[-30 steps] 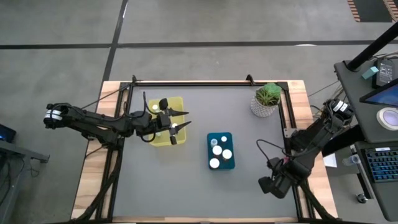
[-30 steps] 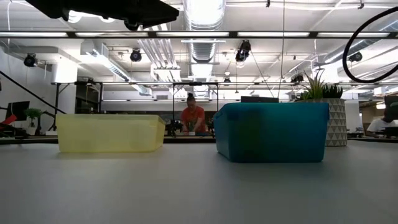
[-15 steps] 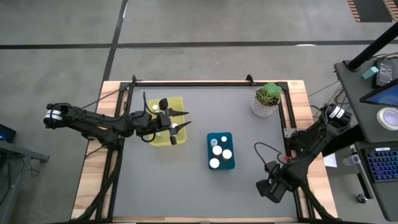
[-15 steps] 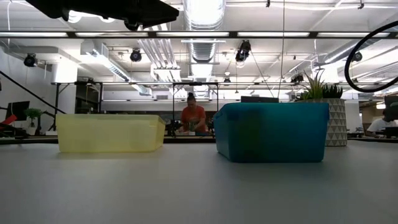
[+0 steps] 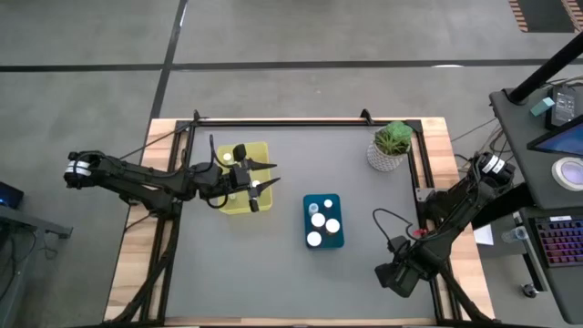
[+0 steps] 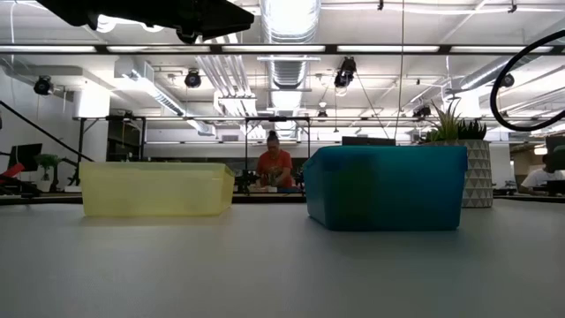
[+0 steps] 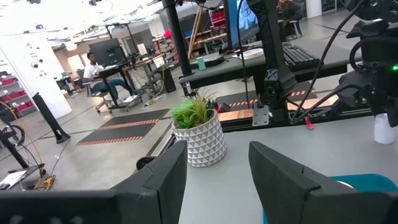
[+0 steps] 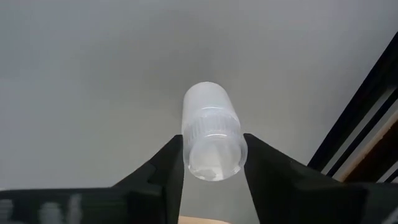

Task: Pick and place medicine bottles into bin by pill shape (circle, oval)
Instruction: Put the white tablet bottle into the yellow bin

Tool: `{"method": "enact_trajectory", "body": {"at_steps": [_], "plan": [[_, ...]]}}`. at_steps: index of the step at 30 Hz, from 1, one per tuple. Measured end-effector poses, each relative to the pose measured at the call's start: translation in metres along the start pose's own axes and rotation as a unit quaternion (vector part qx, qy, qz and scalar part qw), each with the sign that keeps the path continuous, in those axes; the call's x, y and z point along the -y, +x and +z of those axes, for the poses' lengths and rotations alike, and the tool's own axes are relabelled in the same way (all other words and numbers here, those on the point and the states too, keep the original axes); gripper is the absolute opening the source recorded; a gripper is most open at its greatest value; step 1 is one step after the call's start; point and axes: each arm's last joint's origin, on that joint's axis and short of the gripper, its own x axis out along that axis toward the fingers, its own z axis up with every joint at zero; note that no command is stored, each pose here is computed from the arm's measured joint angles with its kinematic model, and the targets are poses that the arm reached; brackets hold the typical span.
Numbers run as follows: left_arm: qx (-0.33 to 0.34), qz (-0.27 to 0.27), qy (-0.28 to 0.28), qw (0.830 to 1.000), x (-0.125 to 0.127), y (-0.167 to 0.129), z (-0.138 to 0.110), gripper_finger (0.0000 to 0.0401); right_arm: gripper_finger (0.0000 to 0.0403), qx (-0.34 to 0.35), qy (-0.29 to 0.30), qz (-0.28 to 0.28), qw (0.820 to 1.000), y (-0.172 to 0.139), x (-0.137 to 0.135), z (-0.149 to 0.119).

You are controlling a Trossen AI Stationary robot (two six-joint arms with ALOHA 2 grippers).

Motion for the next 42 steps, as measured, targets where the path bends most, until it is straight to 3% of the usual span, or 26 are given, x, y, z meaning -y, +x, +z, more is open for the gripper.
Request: {"method": "enact_trajectory", "body": {"at_steps": [6, 10, 14, 17, 21, 25, 31, 39, 42], "plan": [[0.000, 0.000, 0.000, 1.000, 0.000, 0.000, 0.000, 0.0157, 0.0126, -0.001, -0.008, 0.003, 1.000, -0.001, 0.000, 0.000], [0.000, 0.000, 0.000, 1.000, 0.000, 0.000, 0.000, 0.0157, 0.0142, -0.007, -0.015, 0.027, 1.000, -0.013, 0.004, 0.001], [0.000, 0.000, 0.000, 1.000, 0.000, 0.000, 0.000, 0.0157, 0.0150, 0.024, -0.044, 0.106, 0.993, -0.033, 0.005, 0.002], [0.000, 0.000, 0.000, 1.000, 0.000, 0.000, 0.000, 0.0157, 0.0139, 0.043, -0.097, 0.205, 0.973, -0.050, 0.002, 0.000], [0.000, 0.000, 0.000, 1.000, 0.000, 0.000, 0.000, 0.0157, 0.0130, 0.103, -0.185, 0.344, 0.915, -0.075, -0.005, -0.003], [0.000, 0.000, 0.000, 1.000, 0.000, 0.000, 0.000, 0.0157, 0.0133, 0.172, -0.264, 0.424, 0.849, -0.095, -0.009, -0.005], [0.000, 0.000, 0.000, 1.000, 0.000, 0.000, 0.000, 0.0157, 0.0132, 0.255, -0.363, 0.493, 0.748, -0.127, -0.014, 0.004], [0.001, 0.000, 0.000, 1.000, 0.000, 0.000, 0.000, 0.0157, 0.0132, 0.398, -0.460, 0.549, 0.574, -0.172, -0.014, 0.016], [0.001, 0.000, 0.000, 1.000, 0.000, 0.000, 0.000, 0.0157, 0.0132, 0.442, -0.481, 0.544, 0.526, -0.181, -0.015, 0.023]]}}
